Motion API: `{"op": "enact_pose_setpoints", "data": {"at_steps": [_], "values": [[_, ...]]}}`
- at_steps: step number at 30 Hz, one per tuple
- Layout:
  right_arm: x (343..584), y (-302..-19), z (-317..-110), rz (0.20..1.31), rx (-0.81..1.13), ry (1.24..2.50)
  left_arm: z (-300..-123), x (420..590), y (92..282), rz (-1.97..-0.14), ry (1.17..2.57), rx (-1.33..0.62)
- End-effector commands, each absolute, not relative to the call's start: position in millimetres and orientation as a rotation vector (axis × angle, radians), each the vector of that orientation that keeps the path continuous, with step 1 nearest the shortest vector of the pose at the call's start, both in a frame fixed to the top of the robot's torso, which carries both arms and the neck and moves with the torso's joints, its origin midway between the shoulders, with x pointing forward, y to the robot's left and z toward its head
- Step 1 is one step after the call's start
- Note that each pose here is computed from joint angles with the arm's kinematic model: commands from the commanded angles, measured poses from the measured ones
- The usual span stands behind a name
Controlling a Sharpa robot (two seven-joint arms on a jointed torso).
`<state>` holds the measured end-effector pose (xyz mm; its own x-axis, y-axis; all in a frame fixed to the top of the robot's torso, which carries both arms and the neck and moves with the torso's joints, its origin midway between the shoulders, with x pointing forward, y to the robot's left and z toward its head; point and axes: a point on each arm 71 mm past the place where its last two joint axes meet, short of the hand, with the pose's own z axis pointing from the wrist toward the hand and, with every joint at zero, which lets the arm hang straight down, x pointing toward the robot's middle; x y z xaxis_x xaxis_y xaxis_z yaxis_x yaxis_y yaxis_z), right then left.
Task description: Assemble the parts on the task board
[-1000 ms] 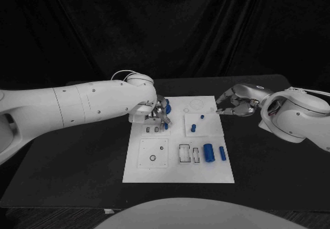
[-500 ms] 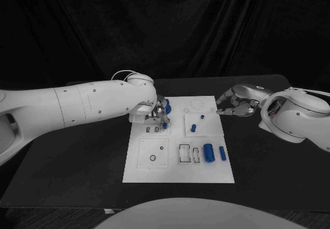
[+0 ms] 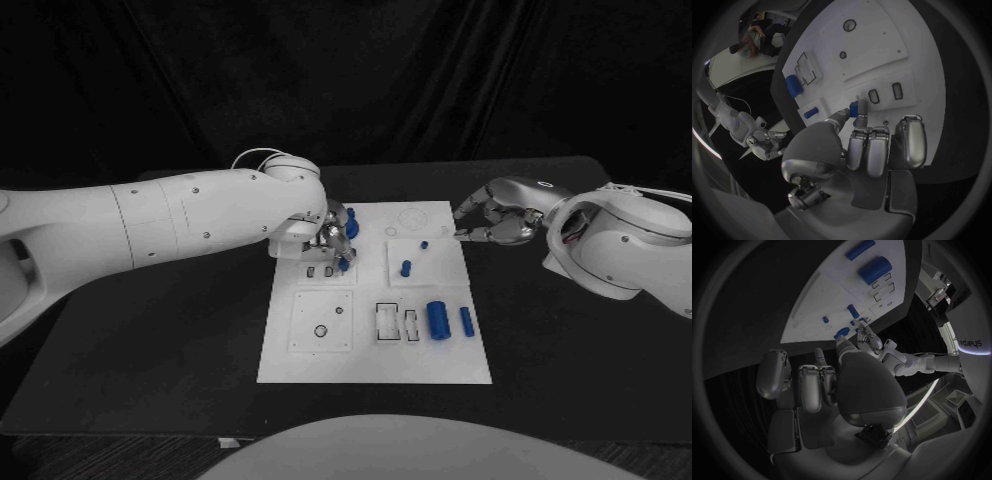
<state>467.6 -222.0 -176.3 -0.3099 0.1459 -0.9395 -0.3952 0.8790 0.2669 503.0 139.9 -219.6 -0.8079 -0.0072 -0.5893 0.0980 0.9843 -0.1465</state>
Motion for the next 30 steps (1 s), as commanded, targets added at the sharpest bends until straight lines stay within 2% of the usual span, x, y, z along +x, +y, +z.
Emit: {"op": "enact_pose_setpoints", "data": {"at_steps": [1,30], "values": [[467,-223,-178,0.527,-0.182,1.825,-221.1,501.7,141.1,-0.242,2.500,0.056],[466,-225,-179,0.515,-0.178,1.839,-218.7,497.1,169.0,-0.206,2.454,-0.053]]}}
